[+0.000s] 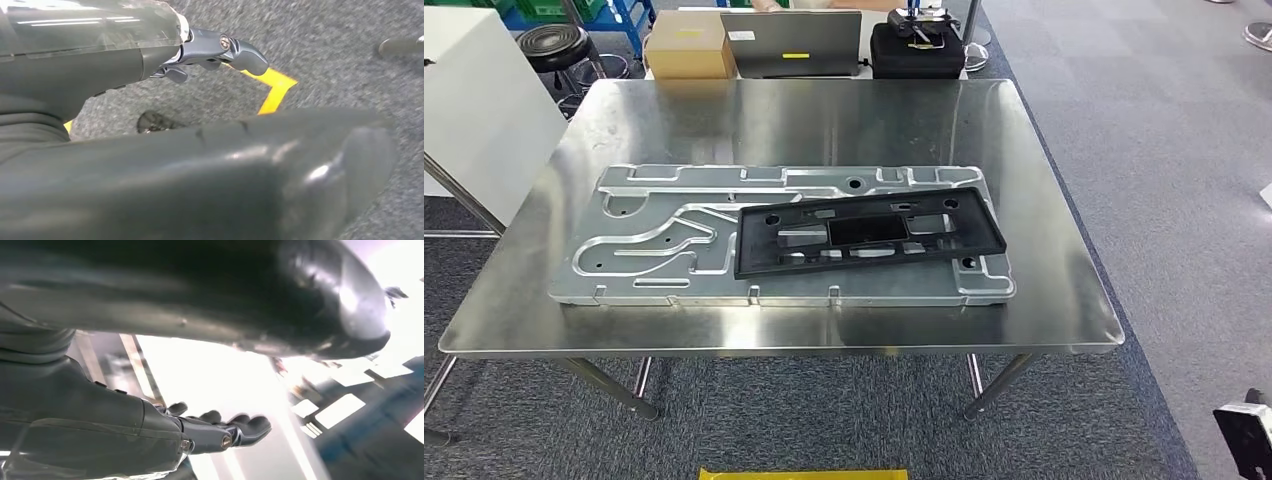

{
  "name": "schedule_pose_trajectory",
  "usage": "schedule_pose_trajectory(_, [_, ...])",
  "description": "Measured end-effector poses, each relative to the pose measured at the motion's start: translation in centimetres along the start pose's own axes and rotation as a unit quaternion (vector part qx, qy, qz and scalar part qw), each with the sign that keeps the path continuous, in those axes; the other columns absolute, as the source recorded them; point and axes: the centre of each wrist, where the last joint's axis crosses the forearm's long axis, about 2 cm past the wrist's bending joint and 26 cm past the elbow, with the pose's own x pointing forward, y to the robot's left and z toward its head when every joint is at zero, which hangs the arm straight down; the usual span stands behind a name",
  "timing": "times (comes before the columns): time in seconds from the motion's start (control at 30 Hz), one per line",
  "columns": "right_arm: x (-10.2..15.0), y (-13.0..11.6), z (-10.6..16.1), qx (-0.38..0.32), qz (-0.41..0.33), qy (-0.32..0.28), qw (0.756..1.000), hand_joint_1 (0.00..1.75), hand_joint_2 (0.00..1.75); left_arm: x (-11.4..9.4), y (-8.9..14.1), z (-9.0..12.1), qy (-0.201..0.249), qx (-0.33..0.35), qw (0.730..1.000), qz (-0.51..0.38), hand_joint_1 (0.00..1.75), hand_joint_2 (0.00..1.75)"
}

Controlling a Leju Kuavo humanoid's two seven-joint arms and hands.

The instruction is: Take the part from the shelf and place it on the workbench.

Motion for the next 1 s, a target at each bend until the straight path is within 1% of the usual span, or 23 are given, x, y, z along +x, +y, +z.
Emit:
schedule_pose_trajectory(0.1, [-1.8,2.2,3.6,0.084,0.034,0.077,0.993,0.00,0.00,-0.2,-0.2,0.1,0.007,0.000,1.000,0.000,0.00,0.00])
schedule_pose_trajectory(0.2, [-2.7,4.9,8.4,0.161,0.041,0.161,0.973,0.00,0.00,-0.4,-0.6,0.2,0.012,0.001,1.000,0.001,0.00,0.00])
schedule_pose_trajectory(0.3, [-2.3,7.1,12.1,0.195,0.027,0.219,0.956,0.00,0.00,-0.4,-0.7,0.3,0.014,0.003,1.000,0.003,0.00,0.00])
schedule_pose_trajectory(0.37, [-1.9,8.1,13.9,0.217,0.011,0.244,0.945,0.00,0.00,-0.3,-0.8,0.2,0.013,0.003,1.000,0.003,0.00,0.00])
schedule_pose_trajectory(0.5, [-0.9,9.4,16.1,0.252,-0.009,0.285,0.925,0.00,0.00,-0.1,-1.0,0.1,0.013,0.001,1.000,0.005,0.00,0.00])
schedule_pose_trajectory(0.57, [-0.2,10.2,17.2,0.285,-0.013,0.329,0.900,0.00,0.00,-0.1,-1.2,0.1,0.015,0.000,1.000,0.006,0.00,0.00])
schedule_pose_trajectory(0.67, [1.8,11.7,19.9,0.348,-0.025,0.402,0.847,0.00,0.00,-0.2,-1.4,0.2,0.020,0.002,1.000,0.008,0.00,0.00])
schedule_pose_trajectory(0.73, [3.5,12.6,21.6,0.390,-0.040,0.432,0.813,0.00,0.00,-0.3,-1.6,0.2,0.024,0.004,1.000,0.009,0.00,0.00])
schedule_pose_trajectory(0.83, [5.6,13.6,23.5,0.453,-0.080,0.458,0.760,0.00,0.00,-0.4,-1.9,0.3,0.026,0.002,1.000,0.007,0.00,0.00])
schedule_pose_trajectory(0.9, [6.7,14.1,24.2,0.490,-0.107,0.469,0.727,0.00,0.00,-0.3,-1.9,0.3,0.026,-0.002,1.000,0.003,0.00,0.00])
schedule_pose_trajectory(1.0, [7.7,14.5,25.0,0.532,-0.128,0.480,0.686,0.00,0.00,-0.2,-2.0,0.2,0.025,-0.005,1.000,0.001,0.00,0.00])
